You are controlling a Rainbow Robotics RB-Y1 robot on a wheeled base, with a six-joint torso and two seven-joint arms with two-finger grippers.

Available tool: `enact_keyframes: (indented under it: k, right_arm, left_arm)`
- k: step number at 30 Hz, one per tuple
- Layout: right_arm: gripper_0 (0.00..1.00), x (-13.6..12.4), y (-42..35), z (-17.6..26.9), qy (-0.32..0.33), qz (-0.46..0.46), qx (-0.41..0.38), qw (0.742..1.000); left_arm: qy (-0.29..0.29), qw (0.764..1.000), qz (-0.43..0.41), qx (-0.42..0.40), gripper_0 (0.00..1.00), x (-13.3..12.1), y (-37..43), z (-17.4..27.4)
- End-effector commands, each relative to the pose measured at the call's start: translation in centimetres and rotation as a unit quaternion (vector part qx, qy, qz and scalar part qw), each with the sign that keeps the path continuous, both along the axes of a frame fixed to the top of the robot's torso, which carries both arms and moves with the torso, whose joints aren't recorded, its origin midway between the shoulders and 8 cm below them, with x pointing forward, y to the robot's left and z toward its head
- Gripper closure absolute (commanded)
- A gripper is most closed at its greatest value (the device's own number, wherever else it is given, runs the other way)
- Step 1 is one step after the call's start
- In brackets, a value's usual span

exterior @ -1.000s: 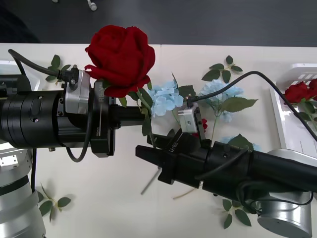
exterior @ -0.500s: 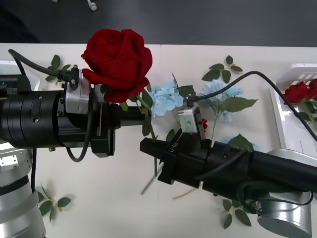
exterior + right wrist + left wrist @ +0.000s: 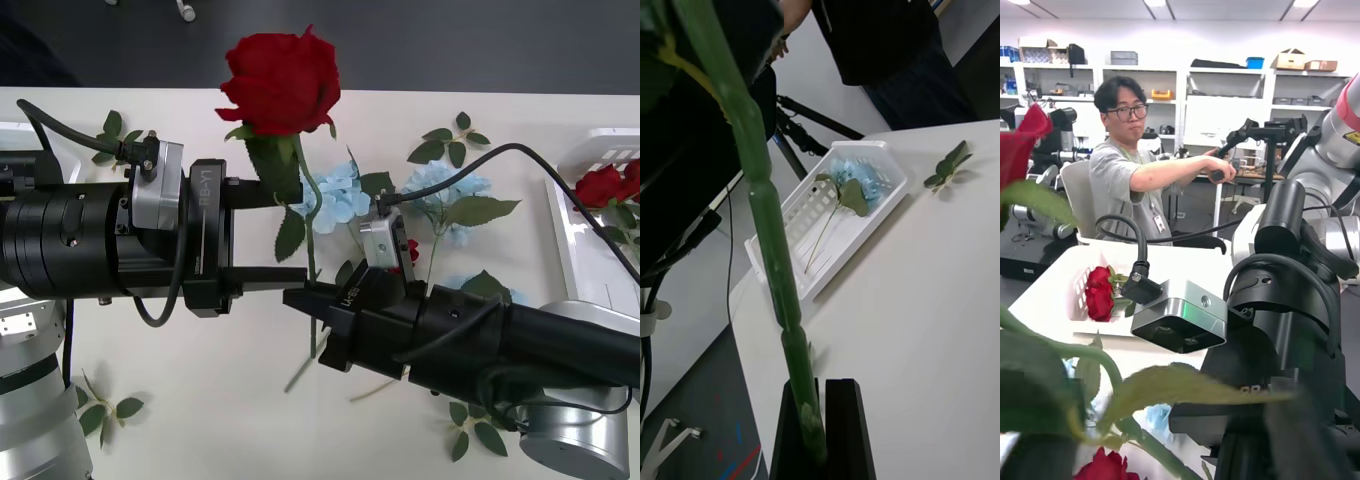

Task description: Put the red flowers into the right box and the blue flowers into the left box

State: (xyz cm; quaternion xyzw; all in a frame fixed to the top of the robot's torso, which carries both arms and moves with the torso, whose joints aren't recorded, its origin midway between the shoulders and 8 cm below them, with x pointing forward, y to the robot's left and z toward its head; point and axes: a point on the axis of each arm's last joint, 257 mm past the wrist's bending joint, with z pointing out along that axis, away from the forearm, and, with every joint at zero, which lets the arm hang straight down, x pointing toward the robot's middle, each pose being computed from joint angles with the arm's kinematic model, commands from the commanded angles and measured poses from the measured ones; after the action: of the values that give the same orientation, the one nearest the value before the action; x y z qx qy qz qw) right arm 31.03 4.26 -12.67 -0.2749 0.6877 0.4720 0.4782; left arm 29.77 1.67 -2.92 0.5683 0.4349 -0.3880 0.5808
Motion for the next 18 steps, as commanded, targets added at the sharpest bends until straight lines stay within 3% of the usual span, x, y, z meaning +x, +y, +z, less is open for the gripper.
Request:
enact_keyframes:
  k: [1, 14, 18]
  right_arm:
    - [1.00, 0.1, -0.2, 0.8, 0.008, -0.001, 0.010, 1.000]
    - [1.00, 3.1, -4.9, -0.6, 0.020, -0.051, -0.041, 0.998]
    - [1.00, 4.3, -6.7, -0.6, 0.054, -0.080, -0.046, 0.994]
  left_arm:
    - [-0.033, 0.999, -0.007, 0.002, 0.00, -0.4, -0.4, 0.6]
    - [-0.033, 0.999, -0.007, 0.002, 0.00, -0.4, -0.4, 0.6]
    - [-0.033, 0.999, -0.007, 0.002, 0.00, -0.4, -0.4, 0.6]
